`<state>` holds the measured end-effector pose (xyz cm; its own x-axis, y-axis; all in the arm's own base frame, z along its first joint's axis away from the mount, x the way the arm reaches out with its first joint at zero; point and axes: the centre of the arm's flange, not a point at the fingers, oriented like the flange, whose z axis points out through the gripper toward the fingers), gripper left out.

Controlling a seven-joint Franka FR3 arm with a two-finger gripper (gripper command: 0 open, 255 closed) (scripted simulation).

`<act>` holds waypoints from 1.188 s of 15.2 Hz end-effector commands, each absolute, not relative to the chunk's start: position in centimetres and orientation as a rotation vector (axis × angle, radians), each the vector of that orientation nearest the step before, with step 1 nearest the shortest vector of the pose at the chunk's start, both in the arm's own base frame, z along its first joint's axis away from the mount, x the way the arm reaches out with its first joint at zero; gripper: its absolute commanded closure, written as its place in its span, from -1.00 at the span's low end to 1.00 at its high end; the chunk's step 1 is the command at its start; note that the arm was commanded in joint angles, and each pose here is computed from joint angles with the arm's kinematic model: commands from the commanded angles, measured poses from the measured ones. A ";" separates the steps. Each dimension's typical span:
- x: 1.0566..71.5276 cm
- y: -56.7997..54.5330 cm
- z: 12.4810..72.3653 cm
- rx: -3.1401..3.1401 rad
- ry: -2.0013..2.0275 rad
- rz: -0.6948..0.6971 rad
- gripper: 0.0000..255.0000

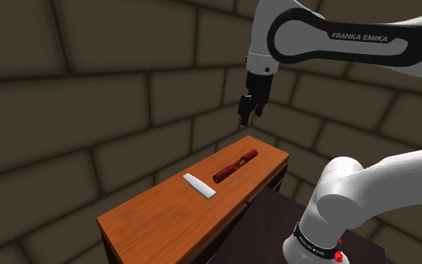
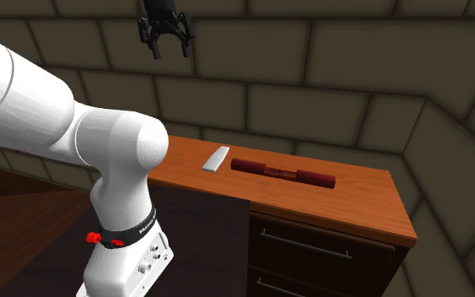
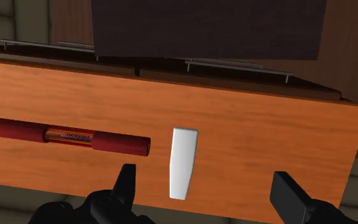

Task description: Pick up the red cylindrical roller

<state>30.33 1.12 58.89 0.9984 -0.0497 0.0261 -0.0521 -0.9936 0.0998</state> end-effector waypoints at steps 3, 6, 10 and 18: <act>31.9 0.1 57.0 3.042 -0.181 0.039 -1.00; 34.3 -1.6 54.2 3.038 -0.337 0.044 -1.00; 37.1 -4.1 50.5 3.021 -0.545 0.051 -1.00; 41.7 -10.1 42.9 2.945 -0.958 0.063 -1.00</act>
